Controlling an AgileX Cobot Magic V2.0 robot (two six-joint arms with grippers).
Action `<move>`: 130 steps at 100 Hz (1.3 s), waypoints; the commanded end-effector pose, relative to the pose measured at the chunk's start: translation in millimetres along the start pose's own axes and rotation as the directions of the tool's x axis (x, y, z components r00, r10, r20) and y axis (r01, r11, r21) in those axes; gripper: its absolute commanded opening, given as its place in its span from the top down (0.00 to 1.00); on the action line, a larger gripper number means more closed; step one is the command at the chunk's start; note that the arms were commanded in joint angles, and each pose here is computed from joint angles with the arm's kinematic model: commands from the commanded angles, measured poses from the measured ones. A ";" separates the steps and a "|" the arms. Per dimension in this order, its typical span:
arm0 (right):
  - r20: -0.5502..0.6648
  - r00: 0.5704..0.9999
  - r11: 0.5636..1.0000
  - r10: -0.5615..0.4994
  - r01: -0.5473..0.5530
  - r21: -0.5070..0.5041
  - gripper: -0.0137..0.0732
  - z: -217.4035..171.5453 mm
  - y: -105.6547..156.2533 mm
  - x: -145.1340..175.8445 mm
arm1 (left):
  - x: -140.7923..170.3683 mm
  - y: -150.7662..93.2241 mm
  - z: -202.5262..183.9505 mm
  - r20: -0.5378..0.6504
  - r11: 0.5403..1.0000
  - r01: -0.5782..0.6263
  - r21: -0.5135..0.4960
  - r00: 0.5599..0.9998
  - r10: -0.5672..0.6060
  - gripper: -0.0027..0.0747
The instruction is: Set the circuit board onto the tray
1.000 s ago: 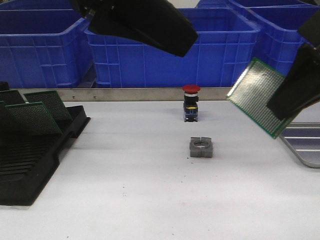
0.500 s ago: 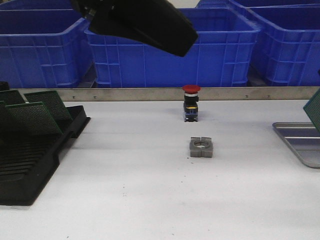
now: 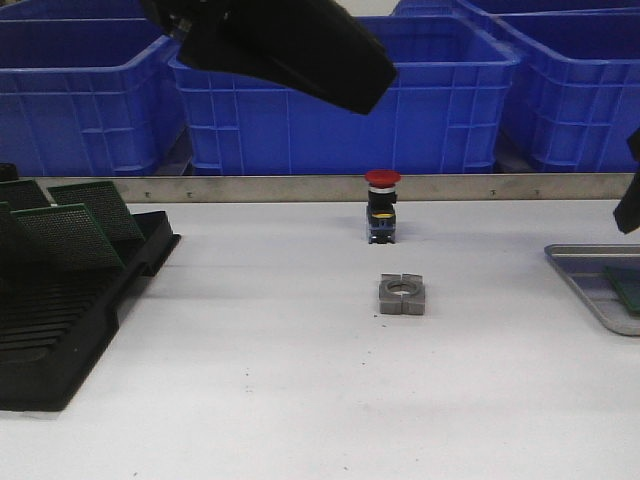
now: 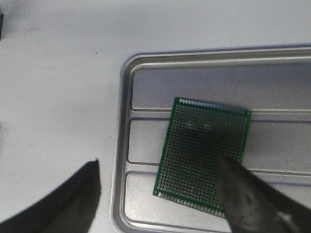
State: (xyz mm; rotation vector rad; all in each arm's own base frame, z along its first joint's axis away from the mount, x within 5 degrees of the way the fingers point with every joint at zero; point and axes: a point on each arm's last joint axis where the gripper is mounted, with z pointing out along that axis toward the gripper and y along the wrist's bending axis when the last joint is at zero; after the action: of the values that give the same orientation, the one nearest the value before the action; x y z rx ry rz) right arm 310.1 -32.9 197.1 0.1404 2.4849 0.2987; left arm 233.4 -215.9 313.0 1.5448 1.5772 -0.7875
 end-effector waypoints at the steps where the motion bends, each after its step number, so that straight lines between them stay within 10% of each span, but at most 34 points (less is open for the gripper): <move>1: 0.088 0.996 1.000 0.001 -0.002 0.013 0.08 -14.4 1.1 -16.1 | -20.2 -3.4 -12.0 0.071 1.000 -0.018 -0.022 0.997 0.020 0.27; 37: 0.028 0.997 0.997 -0.072 0.071 0.006 0.12 -14.1 1.9 -10.7 | 8.1 10.9 -30.5 -0.124 0.995 -0.100 -0.026 0.988 0.096 0.27; 78: 0.017 0.997 0.997 -0.071 0.071 -0.003 0.12 -13.9 2.7 -9.3 | 63.7 46.4 -78.5 -0.507 0.974 -0.178 -0.142 0.858 0.083 0.27; 130: 0.002 0.997 0.997 -0.071 0.071 -0.017 0.12 -13.9 3.8 -7.9 | 105.6 95.1 -89.1 -0.552 0.913 -0.191 -0.360 0.833 -0.043 0.27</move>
State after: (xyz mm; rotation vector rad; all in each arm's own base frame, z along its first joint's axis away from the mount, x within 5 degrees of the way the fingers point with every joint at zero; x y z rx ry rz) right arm 305.4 -30.3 194.6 0.0442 2.5455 0.3063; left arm 311.3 -78.1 263.8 1.6832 1.9572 0.0118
